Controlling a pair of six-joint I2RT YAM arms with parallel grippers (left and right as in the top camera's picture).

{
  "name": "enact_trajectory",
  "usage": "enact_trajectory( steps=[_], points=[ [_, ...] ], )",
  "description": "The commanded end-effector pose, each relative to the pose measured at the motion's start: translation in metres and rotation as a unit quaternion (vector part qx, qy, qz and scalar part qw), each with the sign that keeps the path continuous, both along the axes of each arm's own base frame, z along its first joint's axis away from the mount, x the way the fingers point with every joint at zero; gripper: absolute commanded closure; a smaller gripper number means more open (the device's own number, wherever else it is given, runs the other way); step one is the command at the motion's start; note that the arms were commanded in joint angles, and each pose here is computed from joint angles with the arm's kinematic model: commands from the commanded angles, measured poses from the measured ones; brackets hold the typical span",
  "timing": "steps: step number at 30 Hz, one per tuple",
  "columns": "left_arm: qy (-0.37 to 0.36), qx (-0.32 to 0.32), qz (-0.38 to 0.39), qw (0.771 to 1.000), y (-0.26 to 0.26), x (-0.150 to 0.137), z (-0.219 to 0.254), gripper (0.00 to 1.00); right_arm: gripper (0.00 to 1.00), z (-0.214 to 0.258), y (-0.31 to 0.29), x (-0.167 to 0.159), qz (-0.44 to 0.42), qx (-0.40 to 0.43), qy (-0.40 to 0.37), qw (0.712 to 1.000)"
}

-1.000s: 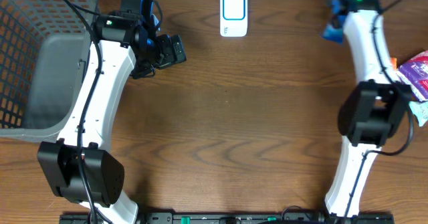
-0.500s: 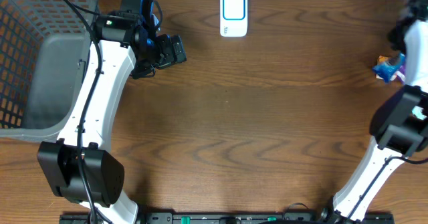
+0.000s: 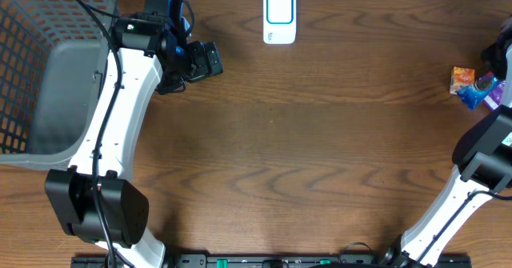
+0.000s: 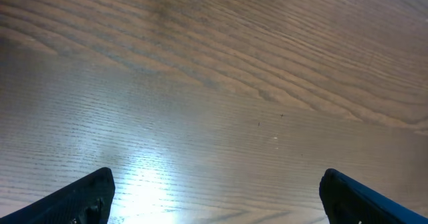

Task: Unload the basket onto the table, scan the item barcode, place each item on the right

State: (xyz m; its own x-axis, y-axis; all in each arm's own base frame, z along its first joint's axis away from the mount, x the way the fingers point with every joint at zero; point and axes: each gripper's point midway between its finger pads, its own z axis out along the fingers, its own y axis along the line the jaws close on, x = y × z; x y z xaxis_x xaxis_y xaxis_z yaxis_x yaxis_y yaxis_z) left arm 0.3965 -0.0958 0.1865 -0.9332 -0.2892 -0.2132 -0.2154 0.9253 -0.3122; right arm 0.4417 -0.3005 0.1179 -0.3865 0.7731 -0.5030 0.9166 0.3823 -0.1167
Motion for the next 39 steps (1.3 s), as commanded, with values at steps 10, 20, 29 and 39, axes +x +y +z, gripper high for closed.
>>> enact_trajectory(
  steps=[10,20,29,39],
  points=[
    [-0.002,0.008,0.000,1.000,0.004,0.001,0.000,0.02,0.60,0.024,-0.004,-0.016,-0.026,-0.007,-0.016,1.000],
    [-0.002,0.008,0.000,1.000,0.004,0.001,0.000,0.02,0.45,0.139,0.019,-0.023,-0.021,-0.019,-0.159,0.987],
    [-0.003,0.008,0.000,1.000,0.004,0.002,0.000,0.02,0.01,0.232,0.118,-0.047,0.112,0.026,-0.234,0.965],
    [-0.002,0.008,0.000,1.000,0.004,0.001,0.000,0.02,0.01,0.266,0.244,-0.116,0.272,0.049,-0.188,0.942]
  ],
)
